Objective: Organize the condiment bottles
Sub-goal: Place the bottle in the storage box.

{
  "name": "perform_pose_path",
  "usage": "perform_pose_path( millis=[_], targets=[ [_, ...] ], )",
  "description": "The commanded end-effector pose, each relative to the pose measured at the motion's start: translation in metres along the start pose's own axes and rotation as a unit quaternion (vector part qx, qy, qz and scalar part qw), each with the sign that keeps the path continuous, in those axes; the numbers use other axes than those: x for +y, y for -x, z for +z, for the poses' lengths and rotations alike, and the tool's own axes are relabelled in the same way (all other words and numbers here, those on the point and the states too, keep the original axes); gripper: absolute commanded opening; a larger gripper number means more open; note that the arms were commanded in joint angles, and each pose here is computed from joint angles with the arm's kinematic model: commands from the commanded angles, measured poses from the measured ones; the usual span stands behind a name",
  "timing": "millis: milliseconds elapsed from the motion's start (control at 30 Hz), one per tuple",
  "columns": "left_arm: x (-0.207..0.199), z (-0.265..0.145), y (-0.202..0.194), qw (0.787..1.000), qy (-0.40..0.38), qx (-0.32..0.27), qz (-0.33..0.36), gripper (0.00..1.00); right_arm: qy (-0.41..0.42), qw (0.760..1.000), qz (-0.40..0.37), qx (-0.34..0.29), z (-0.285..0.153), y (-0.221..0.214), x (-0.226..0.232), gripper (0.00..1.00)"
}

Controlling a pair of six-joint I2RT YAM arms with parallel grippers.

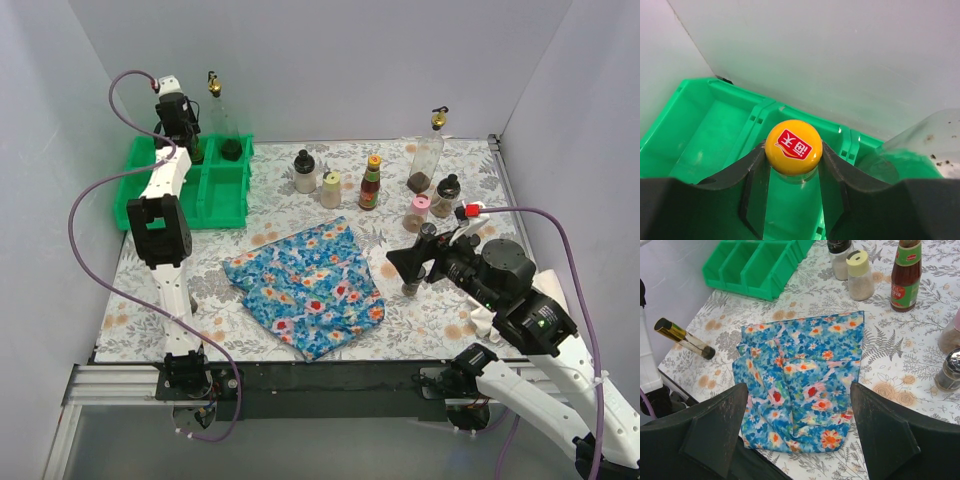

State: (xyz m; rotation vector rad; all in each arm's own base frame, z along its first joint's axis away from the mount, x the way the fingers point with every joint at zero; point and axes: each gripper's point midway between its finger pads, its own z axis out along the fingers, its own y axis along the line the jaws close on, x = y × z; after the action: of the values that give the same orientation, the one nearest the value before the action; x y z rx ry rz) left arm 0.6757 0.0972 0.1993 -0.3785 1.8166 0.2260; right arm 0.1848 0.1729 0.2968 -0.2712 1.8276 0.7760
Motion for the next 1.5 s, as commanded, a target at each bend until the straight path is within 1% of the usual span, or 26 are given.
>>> perform_pose_path(
  millis=[0,200,367,467,500,567,600,633,733,767,833,900,933,1000,1033,1100,1133,1167,1233,1267,1333,1367,1400,1433,1467],
  targets=[
    [-0.005,-0.007,0.085,0.991,-0.005,-0.129,-0.03,0.0,0.002,1.0,-0.005,-0.027,0.002,0.014,0.002,0.92],
    [-0.004,0.001,0.08,0.99,-0.002,-0.138,-0.033,0.0,0.003,1.0,-0.002,-0.022,0.003,0.01,0.001,0.92],
    [-0.004,0.006,0.07,0.991,-0.002,-0.132,-0.035,0.01,-0.001,1.0,-0.002,-0.017,0.006,0.007,-0.001,0.92],
    [-0.002,0.005,0.071,0.991,0.004,-0.133,-0.035,0.32,-0.001,1.0,0.003,-0.014,0.008,0.005,0.0,0.92],
    [-0.001,0.004,0.072,0.991,0.006,-0.133,-0.035,0.52,0.0,1.0,0.003,-0.012,0.009,0.004,0.0,0.92],
    [-0.002,-0.001,0.079,0.99,0.005,-0.138,-0.033,0.62,0.002,1.0,0.003,-0.012,0.009,0.004,0.001,0.92],
    [-0.002,-0.003,0.082,0.99,0.005,-0.139,-0.033,0.66,0.001,1.0,0.003,-0.013,0.009,0.004,0.0,0.92],
    [-0.001,-0.005,0.084,0.99,0.006,-0.14,-0.032,0.73,0.001,1.0,0.003,-0.014,0.009,0.005,0.0,0.92],
    [-0.003,-0.014,0.093,0.989,0.007,-0.142,-0.037,0.85,0.004,1.0,0.003,-0.02,0.006,0.007,0.002,0.92],
    [-0.004,-0.017,0.092,0.991,0.005,-0.131,-0.039,0.87,0.006,1.0,0.004,-0.021,0.005,0.009,0.003,0.92],
    [-0.004,-0.031,0.104,0.99,0.005,-0.128,-0.061,0.91,0.014,1.0,0.004,-0.025,0.002,0.012,0.007,0.92],
    [-0.003,-0.041,0.103,0.991,0.014,-0.114,-0.066,0.93,0.017,0.999,0.011,-0.031,-0.001,0.014,0.008,0.92],
    [-0.003,-0.055,0.112,0.991,0.011,-0.117,-0.072,0.93,0.021,0.999,0.013,-0.032,-0.002,0.015,0.01,0.92],
    [-0.002,-0.068,0.115,0.991,0.01,-0.108,-0.079,0.96,0.032,0.999,0.017,-0.041,-0.008,0.021,0.015,0.92],
    [-0.002,-0.082,0.126,0.989,0.008,-0.111,-0.098,0.98,0.036,0.998,0.017,-0.038,-0.01,0.021,0.017,0.91],
    [0.004,-0.098,0.126,0.99,0.019,-0.086,-0.111,0.98,0.036,0.999,0.015,-0.037,-0.013,0.021,0.017,0.91],
    [0.01,-0.114,0.138,0.987,0.026,-0.09,-0.133,0.98,0.032,0.999,0.015,-0.033,-0.014,0.019,0.015,0.91],
    [0.015,-0.122,0.126,0.988,0.039,-0.059,-0.136,0.98,0.028,0.999,0.015,-0.032,-0.014,0.018,0.014,0.91],
    [0.025,-0.139,0.121,0.986,0.062,-0.034,-0.151,0.98,0.013,0.999,0.027,-0.032,-0.018,0.016,0.009,0.91],
    [0.03,-0.155,0.112,0.984,0.075,-0.003,-0.159,0.98,0.015,0.999,0.029,-0.034,-0.02,0.017,0.009,0.91],
    [0.037,-0.174,0.103,0.982,0.088,0.029,-0.165,0.98,0.025,0.998,0.039,-0.038,-0.026,0.017,0.013,0.91],
    [0.041,-0.194,0.094,0.979,0.094,0.059,-0.174,0.98,0.026,0.998,0.042,-0.04,-0.028,0.017,0.014,0.91],
    [0.043,-0.204,0.086,0.977,0.097,0.077,-0.175,0.98,0.03,0.998,0.046,-0.044,-0.032,0.018,0.015,0.9],
    [0.045,-0.214,0.078,0.975,0.1,0.094,-0.177,0.98,0.029,0.997,0.048,-0.043,-0.035,0.016,0.014,0.9],
    [0.052,-0.239,0.081,0.971,0.104,0.099,-0.193,0.98,0.03,0.997,0.051,-0.044,-0.037,0.017,0.015,0.9]
  ],
)
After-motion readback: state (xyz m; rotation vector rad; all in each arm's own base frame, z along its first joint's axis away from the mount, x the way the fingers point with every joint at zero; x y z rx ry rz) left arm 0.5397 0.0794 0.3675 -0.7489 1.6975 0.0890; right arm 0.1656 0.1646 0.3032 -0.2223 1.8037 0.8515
